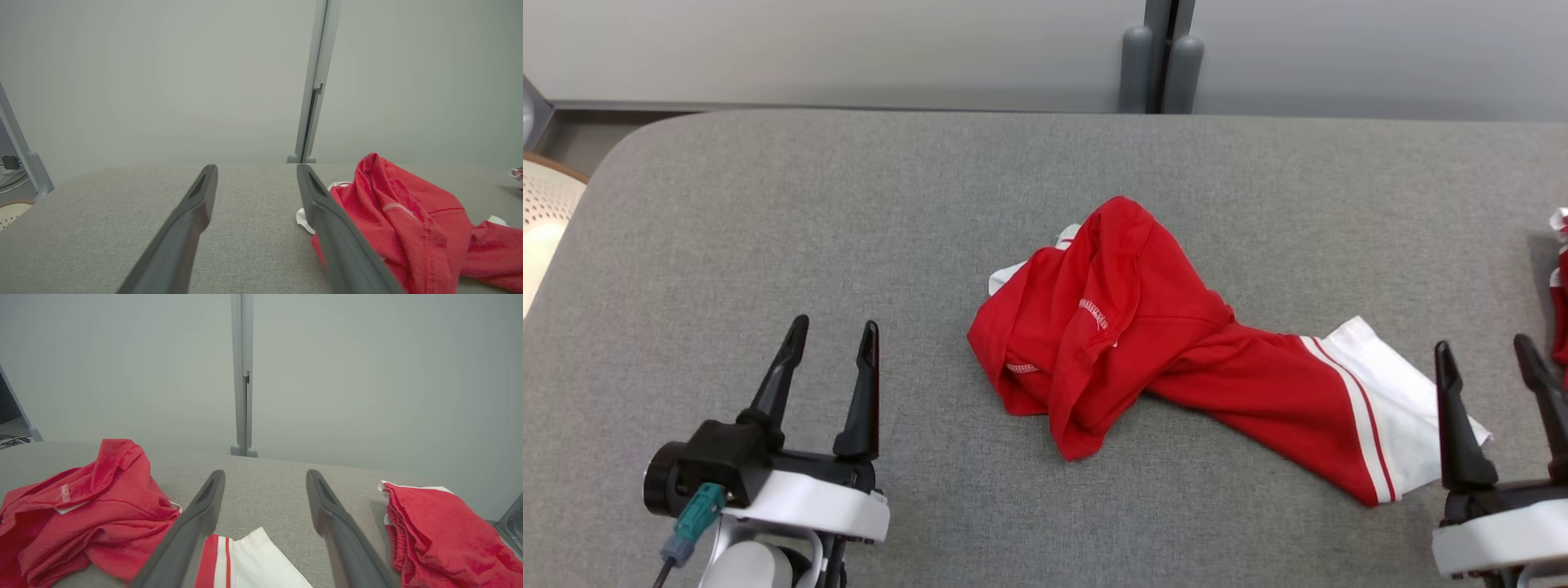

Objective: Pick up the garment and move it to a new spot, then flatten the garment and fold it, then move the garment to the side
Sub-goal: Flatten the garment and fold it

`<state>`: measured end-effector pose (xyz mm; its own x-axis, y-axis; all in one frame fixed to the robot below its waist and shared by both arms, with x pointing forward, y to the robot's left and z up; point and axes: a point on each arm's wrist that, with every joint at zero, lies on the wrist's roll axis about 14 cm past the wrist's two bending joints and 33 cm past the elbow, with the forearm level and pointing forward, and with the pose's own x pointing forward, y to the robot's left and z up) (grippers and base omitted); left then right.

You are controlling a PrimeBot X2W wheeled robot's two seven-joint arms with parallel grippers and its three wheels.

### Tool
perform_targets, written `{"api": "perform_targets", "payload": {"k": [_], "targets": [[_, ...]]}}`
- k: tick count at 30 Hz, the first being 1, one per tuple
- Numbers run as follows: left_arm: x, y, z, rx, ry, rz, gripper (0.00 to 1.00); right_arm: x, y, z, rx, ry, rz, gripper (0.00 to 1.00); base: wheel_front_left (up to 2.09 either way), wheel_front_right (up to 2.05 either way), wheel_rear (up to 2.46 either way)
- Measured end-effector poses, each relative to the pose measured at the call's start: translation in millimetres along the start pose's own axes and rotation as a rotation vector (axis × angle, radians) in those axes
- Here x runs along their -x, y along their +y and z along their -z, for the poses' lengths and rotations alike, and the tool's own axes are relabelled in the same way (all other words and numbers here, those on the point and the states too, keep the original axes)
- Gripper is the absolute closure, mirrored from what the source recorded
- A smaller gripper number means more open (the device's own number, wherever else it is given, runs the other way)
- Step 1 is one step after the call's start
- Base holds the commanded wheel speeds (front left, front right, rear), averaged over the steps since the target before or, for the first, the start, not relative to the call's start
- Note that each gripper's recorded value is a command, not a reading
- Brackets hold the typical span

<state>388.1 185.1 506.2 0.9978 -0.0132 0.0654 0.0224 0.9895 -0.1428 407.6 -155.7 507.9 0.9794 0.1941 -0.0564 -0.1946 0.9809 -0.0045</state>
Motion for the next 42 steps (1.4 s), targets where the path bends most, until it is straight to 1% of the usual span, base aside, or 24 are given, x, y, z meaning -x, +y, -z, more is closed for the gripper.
{"api": "perform_targets", "payload": {"k": [4,8,16,18,21,24,27,29,32,34,39,40,41,42], "targets": [[7.2,-5.4,-3.9,-0.003,-0.005,0.011,0.00,14.9,7.1,-7.0,-0.009,-0.003,-0.004,0.00,0.00,0.00,0.00],[12.0,-7.1,-1.9,-0.005,0.006,0.011,0.00,20.8,10.4,-8.3,-0.018,0.004,-0.004,0.00,0.00,0.00,0.00],[11.2,-10.2,1.0,-0.006,0.018,0.020,0.00,20.2,11.4,-6.1,-0.026,0.014,-0.004,0.00,0.00,0.00,0.00],[9.3,-14.9,0.4,-0.013,0.016,0.038,0.00,19.3,11.7,-4.8,-0.029,0.019,-0.004,0.00,0.00,0.00,0.00],[-0.9,-32.3,-5.0,-0.009,0.001,0.101,0.00,17.2,12.9,-2.5,-0.035,0.028,-0.005,0.00,0.00,0.00,0.00],[-12.5,-62.0,-2.1,0.006,0.027,0.202,0.00,13.6,12.6,1.8,-0.041,0.040,-0.004,0.00,0.00,0.00,0.00],[-19.4,-97.0,10.5,0.004,0.097,0.323,0.00,9.3,12.0,5.0,-0.046,0.049,-0.003,0.00,0.00,0.00,0.00],[-19.3,-118.9,27.0,-0.016,0.176,0.401,0.00,8.2,11.0,9.9,-0.050,0.064,0.000,0.00,0.00,0.00,0.00],[-12.9,-142.7,57.2,-0.045,0.316,0.490,0.00,6.6,9.1,12.0,-0.064,0.068,0.008,0.00,0.00,0.00,0.00],[-10.0,-149.9,73.1,-0.069,0.392,0.523,0.00,7.6,7.2,15.7,-0.067,0.078,0.015,0.00,0.00,0.00,0.00],[-19.8,-147.7,87.1,-0.132,0.452,0.524,0.00,7.3,1.1,19.8,-0.074,0.083,0.036,0.00,0.00,0.00,0.00],[-20.9,-145.3,89.6,-0.140,0.461,0.514,0.07,7.3,-0.4,20.9,-0.074,0.086,0.042,0.00,0.00,0.00,0.00],[-22.7,-143.5,89.8,-0.144,0.458,0.505,0.29,7.2,-1.7,21.5,-0.074,0.086,0.045,0.00,0.00,0.00,0.00],[-24.7,-141.0,89.5,-0.152,0.454,0.495,1.00,7.2,-2.3,21.9,-0.074,0.086,0.048,0.00,0.00,0.00,0.00]]}}
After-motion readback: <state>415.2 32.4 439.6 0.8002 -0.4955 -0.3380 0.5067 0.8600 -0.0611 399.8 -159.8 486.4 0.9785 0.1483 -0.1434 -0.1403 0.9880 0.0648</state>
